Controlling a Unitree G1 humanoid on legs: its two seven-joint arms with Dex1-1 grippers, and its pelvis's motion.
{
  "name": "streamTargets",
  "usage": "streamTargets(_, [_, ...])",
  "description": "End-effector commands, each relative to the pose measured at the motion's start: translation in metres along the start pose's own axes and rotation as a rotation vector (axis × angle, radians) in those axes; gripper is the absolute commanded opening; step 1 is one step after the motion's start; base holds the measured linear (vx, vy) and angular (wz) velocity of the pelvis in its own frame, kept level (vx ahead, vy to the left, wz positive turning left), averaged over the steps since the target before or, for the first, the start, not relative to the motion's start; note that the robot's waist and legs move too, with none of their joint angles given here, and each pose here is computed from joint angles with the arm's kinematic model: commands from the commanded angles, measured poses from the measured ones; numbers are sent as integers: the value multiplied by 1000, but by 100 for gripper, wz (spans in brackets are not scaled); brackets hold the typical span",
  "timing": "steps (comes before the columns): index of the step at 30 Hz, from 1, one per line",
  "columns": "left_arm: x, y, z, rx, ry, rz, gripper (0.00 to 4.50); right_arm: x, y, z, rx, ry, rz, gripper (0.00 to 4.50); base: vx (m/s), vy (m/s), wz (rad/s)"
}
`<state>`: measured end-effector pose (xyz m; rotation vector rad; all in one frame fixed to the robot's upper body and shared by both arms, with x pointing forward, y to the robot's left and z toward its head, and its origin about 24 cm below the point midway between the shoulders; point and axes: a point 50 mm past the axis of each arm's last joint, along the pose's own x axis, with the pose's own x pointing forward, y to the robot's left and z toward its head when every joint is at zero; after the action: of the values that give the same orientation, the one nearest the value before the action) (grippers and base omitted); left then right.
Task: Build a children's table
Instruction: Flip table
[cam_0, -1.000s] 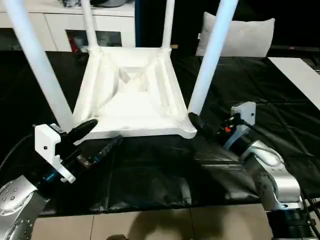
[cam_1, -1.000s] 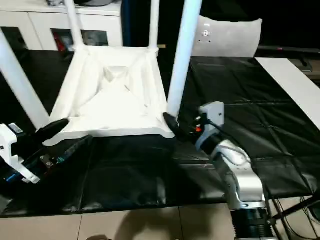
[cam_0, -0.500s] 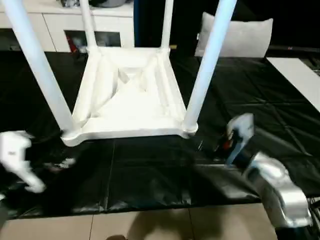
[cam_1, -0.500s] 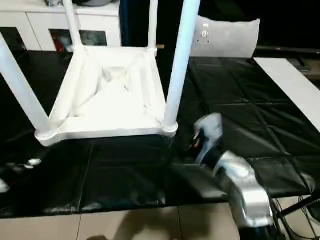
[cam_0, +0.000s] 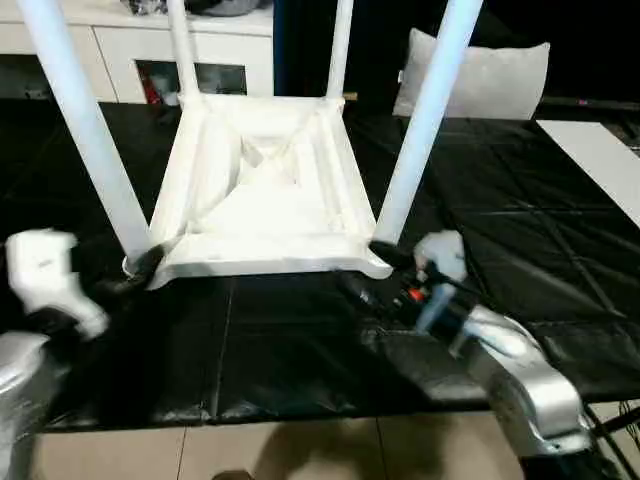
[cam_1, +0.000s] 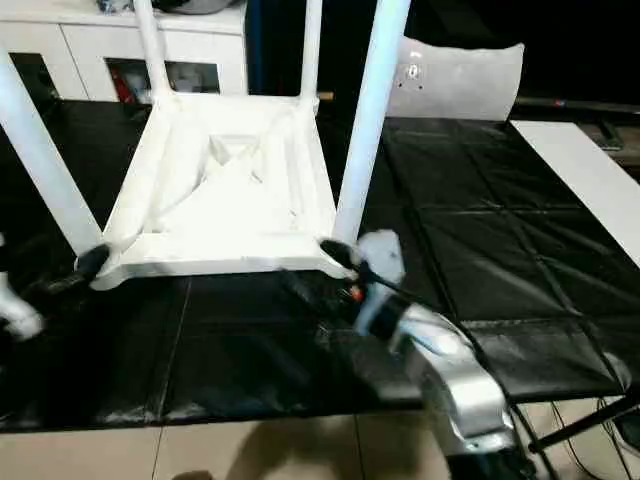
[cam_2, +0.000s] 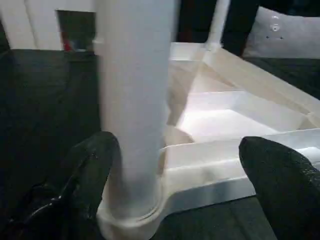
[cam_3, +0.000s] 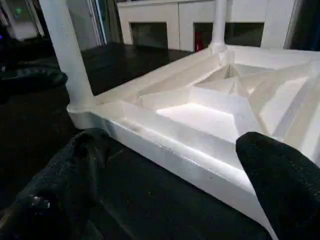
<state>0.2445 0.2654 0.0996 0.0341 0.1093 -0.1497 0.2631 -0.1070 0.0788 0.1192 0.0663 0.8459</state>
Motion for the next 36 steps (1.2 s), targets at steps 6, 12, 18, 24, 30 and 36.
streamTargets(6, [25,-9,-11,-9,42,64,429,7,16,3,-14,19,142,450,0,0,0])
streamTargets(12, [40,-28,-11,-19,22,-2,429,7,13,1,-50,24,142,450,0,0,0])
streamTargets(18, [37,-61,-14,-27,17,-149,429,-2,11,1,-56,35,141,450,0,0,0])
streamTargets(24, [38,-72,-22,-33,35,-94,429,-5,10,-2,-51,45,145,450,0,0,0])
streamTargets(30, [50,-66,-20,-56,29,35,429,-3,11,-3,-52,49,147,450,0,0,0])
streamTargets(36, [51,-70,-19,-66,26,47,429,-3,8,-3,-57,50,123,450,0,0,0])
